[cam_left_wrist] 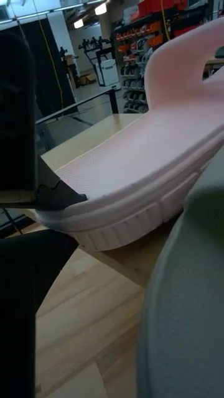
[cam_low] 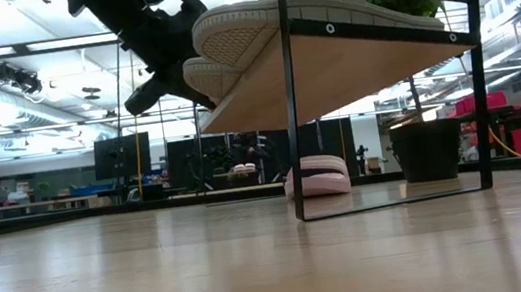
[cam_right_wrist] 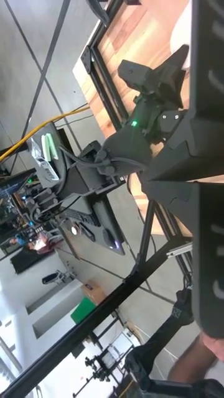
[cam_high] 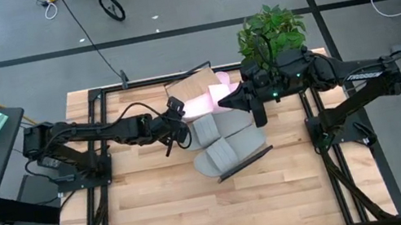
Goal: Pick and place slides into the shelf
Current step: Put the top pink slipper on the shelf
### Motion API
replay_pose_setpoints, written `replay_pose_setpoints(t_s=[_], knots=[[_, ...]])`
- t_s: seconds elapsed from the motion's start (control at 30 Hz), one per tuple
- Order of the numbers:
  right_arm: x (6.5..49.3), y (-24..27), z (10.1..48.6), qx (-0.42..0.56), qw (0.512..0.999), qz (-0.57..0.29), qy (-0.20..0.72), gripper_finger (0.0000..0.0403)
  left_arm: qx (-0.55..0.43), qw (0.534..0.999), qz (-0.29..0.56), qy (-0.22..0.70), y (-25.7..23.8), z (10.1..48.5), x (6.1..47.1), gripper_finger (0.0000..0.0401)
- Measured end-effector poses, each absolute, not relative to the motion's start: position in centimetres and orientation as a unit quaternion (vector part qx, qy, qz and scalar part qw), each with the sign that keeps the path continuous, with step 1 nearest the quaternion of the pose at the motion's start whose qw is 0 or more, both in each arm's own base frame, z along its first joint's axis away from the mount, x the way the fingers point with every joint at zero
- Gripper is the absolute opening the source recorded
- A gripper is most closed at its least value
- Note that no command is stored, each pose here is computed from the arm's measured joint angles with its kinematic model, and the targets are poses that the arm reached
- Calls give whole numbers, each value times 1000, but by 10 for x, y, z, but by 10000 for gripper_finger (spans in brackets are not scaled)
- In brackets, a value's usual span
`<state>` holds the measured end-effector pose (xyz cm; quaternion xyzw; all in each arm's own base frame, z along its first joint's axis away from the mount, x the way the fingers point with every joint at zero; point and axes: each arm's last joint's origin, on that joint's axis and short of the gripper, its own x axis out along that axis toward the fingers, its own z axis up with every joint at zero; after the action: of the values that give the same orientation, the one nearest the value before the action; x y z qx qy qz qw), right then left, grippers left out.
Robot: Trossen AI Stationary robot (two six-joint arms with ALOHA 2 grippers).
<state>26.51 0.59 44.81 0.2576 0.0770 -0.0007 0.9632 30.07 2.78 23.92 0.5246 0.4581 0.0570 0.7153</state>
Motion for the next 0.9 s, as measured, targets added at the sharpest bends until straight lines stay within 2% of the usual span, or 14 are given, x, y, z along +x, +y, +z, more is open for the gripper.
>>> replay_pose_setpoints(t_s=[0.13,0.4,0.57,0.9], knots=[[265,7,448,257,963,3,76,6,523,716,62,459,28,239,301,47],[265,7,448,257,964,3,76,8,520,709,85,469,29,239,300,102],[265,7,448,257,963,6,77,8,523,701,99,475,30,239,299,121],[265,7,448,256,963,6,77,9,526,696,108,477,29,242,297,115]])
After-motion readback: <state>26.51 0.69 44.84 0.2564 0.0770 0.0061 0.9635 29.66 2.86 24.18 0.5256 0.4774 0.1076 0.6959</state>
